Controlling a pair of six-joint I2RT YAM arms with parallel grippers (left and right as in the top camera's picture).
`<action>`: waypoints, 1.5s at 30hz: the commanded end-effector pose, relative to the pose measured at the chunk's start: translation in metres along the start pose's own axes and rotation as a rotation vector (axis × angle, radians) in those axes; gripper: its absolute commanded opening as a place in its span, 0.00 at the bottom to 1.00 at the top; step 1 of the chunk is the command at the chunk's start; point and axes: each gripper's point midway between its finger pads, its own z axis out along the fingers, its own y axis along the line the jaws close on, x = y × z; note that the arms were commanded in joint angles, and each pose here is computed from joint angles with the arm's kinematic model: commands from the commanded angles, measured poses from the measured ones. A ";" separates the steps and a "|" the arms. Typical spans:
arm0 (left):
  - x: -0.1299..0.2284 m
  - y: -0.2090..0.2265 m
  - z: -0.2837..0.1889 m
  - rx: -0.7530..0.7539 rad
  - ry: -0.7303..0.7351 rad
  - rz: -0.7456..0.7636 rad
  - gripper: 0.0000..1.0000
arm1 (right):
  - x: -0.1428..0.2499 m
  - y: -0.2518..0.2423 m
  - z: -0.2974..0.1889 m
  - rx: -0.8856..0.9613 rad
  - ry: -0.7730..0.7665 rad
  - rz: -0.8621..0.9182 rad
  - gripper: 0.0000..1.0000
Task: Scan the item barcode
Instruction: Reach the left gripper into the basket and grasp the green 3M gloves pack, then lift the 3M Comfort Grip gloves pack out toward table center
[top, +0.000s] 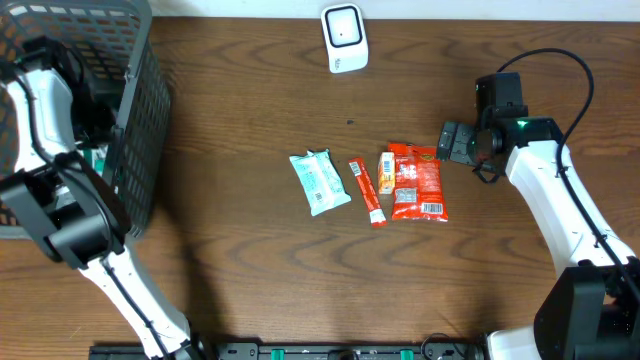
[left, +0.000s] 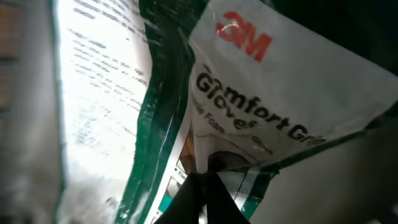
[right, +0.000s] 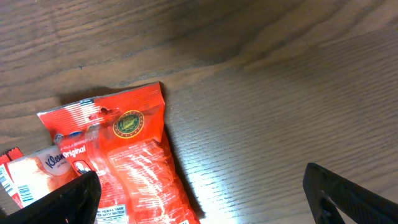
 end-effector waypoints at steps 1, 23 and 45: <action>-0.008 0.006 -0.041 -0.001 -0.095 -0.048 0.07 | -0.004 -0.001 -0.003 0.005 -0.014 0.004 0.99; -0.006 -0.013 -0.020 0.095 -0.071 -0.040 0.78 | -0.004 -0.001 -0.003 0.006 -0.014 0.005 0.99; 0.027 0.003 0.069 -0.040 -0.026 -0.027 0.68 | -0.004 -0.001 -0.003 0.006 -0.014 0.004 0.99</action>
